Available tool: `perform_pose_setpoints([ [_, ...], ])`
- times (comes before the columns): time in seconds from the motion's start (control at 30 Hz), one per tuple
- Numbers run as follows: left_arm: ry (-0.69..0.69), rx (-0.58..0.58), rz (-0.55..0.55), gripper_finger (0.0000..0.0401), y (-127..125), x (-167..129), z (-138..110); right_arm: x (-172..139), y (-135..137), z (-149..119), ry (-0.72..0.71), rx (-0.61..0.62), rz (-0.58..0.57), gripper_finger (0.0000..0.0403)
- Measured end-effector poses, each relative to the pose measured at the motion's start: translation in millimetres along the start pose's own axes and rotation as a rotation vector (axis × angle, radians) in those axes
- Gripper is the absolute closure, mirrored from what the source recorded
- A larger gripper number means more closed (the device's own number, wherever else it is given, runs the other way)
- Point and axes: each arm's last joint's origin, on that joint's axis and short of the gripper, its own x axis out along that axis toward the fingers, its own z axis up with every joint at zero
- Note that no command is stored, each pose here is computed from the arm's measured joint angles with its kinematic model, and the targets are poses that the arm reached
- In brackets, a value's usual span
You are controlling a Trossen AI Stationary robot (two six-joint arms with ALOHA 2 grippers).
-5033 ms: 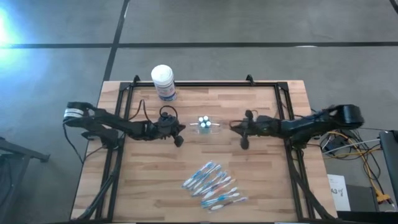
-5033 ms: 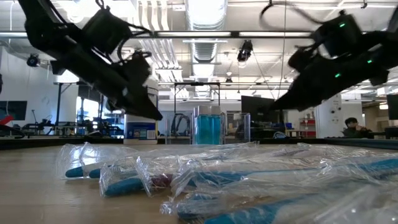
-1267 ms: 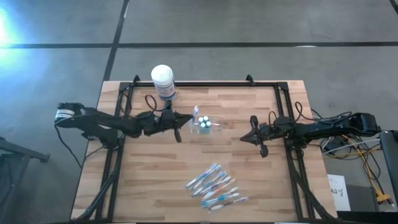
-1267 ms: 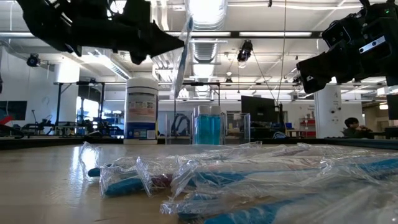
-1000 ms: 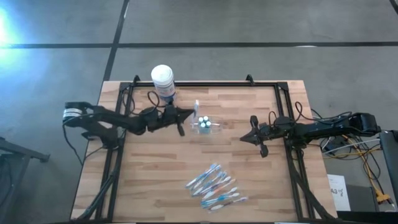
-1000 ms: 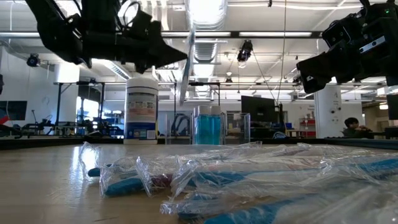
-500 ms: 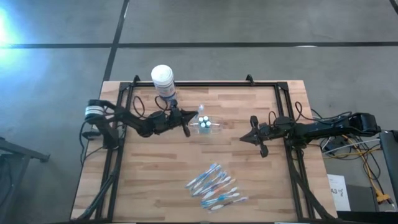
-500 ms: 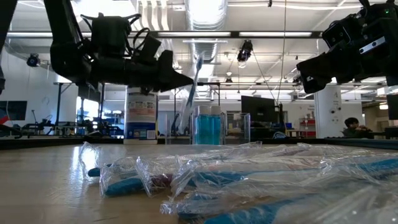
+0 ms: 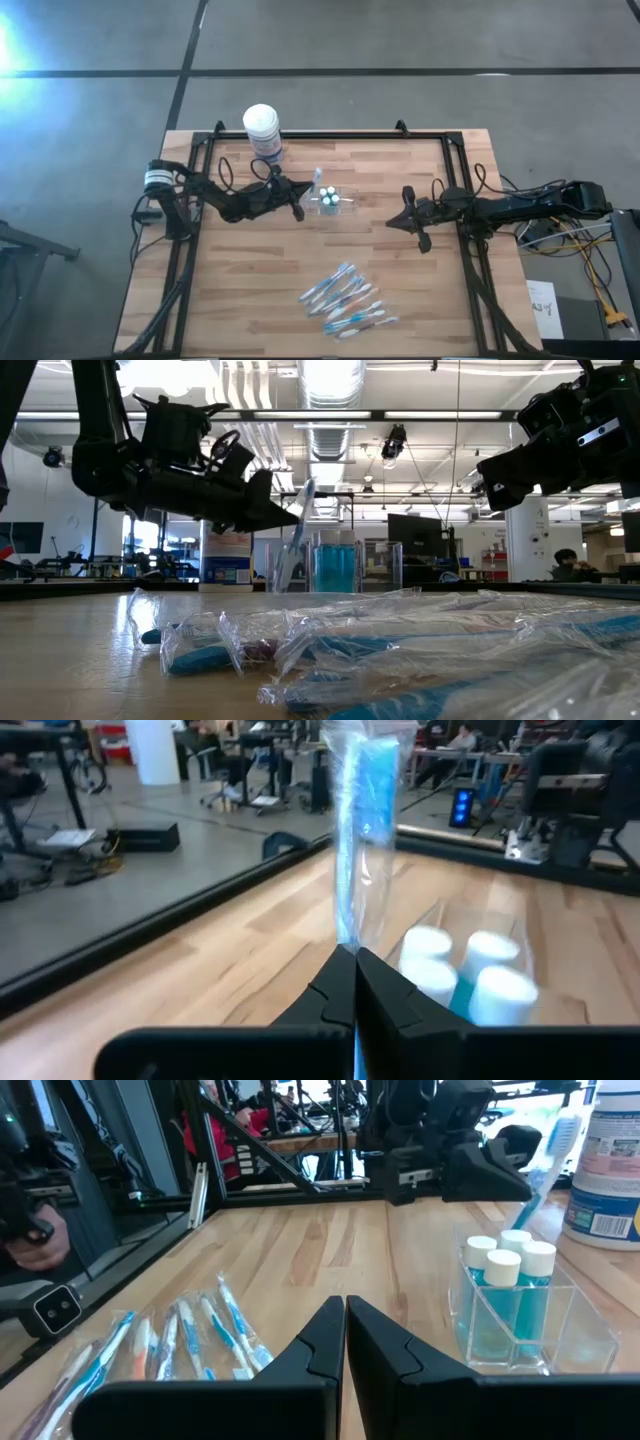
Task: Pick & Place toothbrushing station
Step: Put the blue toothbrush into the transparent organizer
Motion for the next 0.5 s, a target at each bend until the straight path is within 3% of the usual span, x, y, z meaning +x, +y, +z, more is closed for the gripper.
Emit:
perform_pose_setpoints([
  [0.17, 0.011, -0.088, 0.018, 0.0395, 3, -5, -4, 0, 0, 0, 0.0, 0.002, 0.0, 0.039],
  [0.5, -0.01, -0.139, -0.004, 0.0338, 2, -7, 5, 0, 0, 0, 0.001, 0.002, 0.0, 0.039],
])
